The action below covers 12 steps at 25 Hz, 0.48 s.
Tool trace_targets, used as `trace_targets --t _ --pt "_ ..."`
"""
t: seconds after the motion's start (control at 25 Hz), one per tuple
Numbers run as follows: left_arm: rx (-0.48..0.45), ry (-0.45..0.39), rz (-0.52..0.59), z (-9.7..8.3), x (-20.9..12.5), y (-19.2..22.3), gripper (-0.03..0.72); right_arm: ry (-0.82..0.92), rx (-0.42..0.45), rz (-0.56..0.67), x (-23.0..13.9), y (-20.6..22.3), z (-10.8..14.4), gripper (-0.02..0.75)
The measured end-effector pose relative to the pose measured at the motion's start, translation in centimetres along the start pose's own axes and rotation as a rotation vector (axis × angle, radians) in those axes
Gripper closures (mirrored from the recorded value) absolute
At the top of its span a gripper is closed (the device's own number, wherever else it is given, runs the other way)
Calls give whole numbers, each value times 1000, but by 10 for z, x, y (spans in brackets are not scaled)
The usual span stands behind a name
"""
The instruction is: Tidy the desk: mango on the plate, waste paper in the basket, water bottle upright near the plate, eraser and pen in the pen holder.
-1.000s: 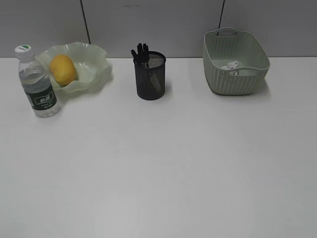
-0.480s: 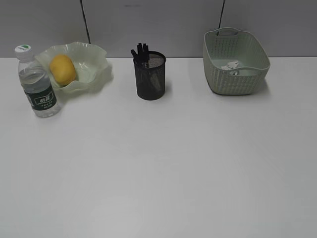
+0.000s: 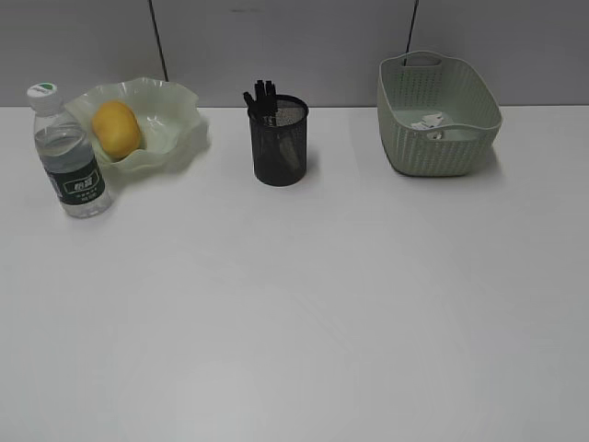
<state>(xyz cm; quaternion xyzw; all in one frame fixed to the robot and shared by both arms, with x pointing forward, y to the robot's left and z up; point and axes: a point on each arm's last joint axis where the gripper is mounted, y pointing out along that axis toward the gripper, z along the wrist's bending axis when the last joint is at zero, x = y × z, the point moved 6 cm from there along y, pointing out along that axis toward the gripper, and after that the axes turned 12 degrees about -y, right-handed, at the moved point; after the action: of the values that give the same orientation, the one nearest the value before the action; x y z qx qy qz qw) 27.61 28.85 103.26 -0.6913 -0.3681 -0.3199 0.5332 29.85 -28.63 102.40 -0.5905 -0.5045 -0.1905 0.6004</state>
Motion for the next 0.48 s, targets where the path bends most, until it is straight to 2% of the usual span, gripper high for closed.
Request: trace_targets --t 0.48 --pt "-24 -10 -42 -2 3 10 211 0 1 0 0 0 0 195"
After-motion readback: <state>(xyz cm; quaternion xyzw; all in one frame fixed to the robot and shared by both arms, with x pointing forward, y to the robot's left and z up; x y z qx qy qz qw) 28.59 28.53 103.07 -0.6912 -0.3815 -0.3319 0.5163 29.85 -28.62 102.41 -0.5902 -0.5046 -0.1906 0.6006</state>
